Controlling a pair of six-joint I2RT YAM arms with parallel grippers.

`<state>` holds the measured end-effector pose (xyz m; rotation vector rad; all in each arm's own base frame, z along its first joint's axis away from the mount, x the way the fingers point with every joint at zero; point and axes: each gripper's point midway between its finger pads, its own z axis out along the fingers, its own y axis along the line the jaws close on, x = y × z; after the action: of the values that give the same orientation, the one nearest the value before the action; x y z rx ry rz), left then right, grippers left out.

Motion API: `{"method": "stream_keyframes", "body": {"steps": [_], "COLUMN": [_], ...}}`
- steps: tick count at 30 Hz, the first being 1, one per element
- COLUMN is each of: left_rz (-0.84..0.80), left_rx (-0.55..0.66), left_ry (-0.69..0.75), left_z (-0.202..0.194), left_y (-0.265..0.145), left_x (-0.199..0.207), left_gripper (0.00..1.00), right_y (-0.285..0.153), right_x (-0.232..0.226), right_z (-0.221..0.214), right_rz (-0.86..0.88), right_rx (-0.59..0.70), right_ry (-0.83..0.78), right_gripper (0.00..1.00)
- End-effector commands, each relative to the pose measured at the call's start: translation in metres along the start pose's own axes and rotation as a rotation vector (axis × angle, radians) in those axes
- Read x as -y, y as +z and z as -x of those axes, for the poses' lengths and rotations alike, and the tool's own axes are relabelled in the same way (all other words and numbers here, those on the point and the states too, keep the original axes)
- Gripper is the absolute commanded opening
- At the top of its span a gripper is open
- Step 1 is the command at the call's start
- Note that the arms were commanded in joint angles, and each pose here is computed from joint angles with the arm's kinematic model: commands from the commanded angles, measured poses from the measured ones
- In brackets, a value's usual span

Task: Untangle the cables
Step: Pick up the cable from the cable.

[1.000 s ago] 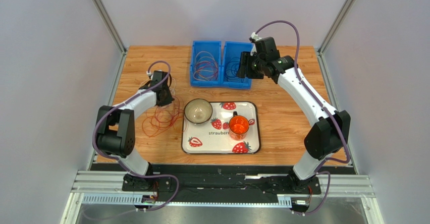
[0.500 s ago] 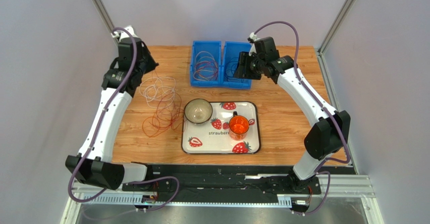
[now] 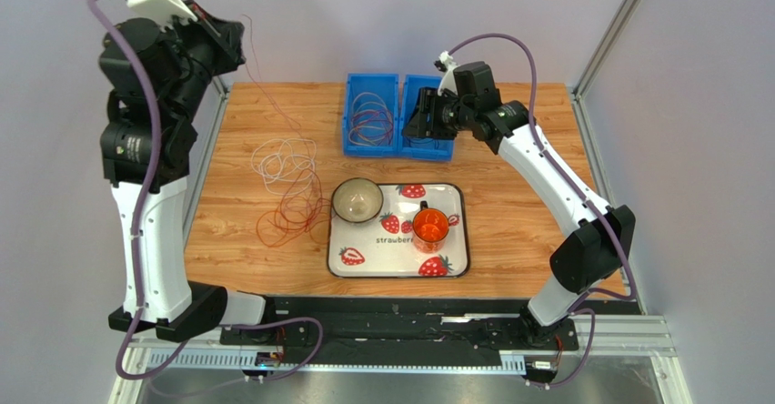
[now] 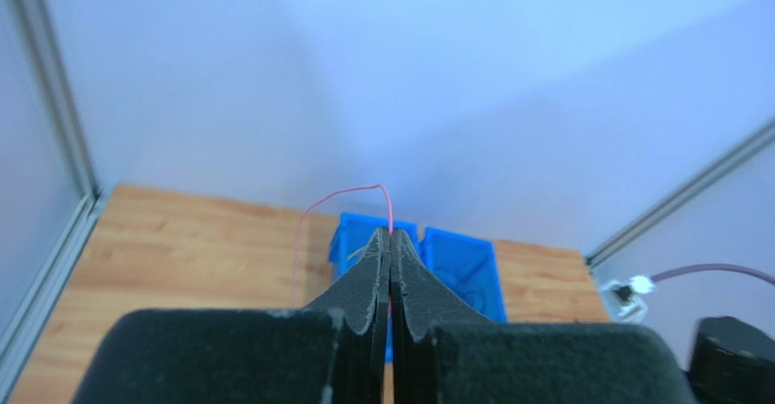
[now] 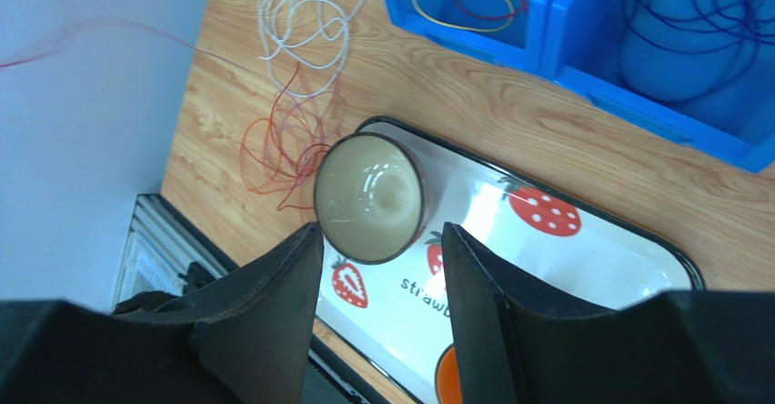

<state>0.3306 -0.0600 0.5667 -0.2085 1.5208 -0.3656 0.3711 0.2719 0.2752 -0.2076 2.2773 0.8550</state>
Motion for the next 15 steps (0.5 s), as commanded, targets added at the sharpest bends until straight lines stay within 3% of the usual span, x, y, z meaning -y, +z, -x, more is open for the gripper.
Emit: {"method": "stream_keyframes", "body": {"steps": [1,5,8,14,15], "left_rz": [-0.227,-0.279,-0.285,-0.182,-0.154], "left_rx": [0.101,0.216,0.222,0.072,-0.001], "left_ry": [0.044,0.041,0.046,0.023,0.024], "left_z": [0.041,0.075,0.074,0.008,-0.025], "left_y": [-0.019,-0.041,-0.048,-0.038,-0.027], "left_x": [0.046,0.059,0.058,0.026,0.014], "left_gripper": [0.0,0.0,0.0,0.0,0.0], "right_y": [-0.029,-0.035,-0.042,-0.053,-0.05], "right_x": [-0.053,-0.063,-0.075,-0.108,-0.108], "right_z": [0.033,0.035,0.037,0.028,0.018], "right_rz": [0.17,0.205,0.257,0.445,0.46], "right_rx": [0.116,0.13,0.147,0.141,0.122], "right_ry": [-0.042,-0.058,-0.079,-0.128,-0.133], "right_gripper": [0.55,0.55,0.56,0.66,0.7]}}
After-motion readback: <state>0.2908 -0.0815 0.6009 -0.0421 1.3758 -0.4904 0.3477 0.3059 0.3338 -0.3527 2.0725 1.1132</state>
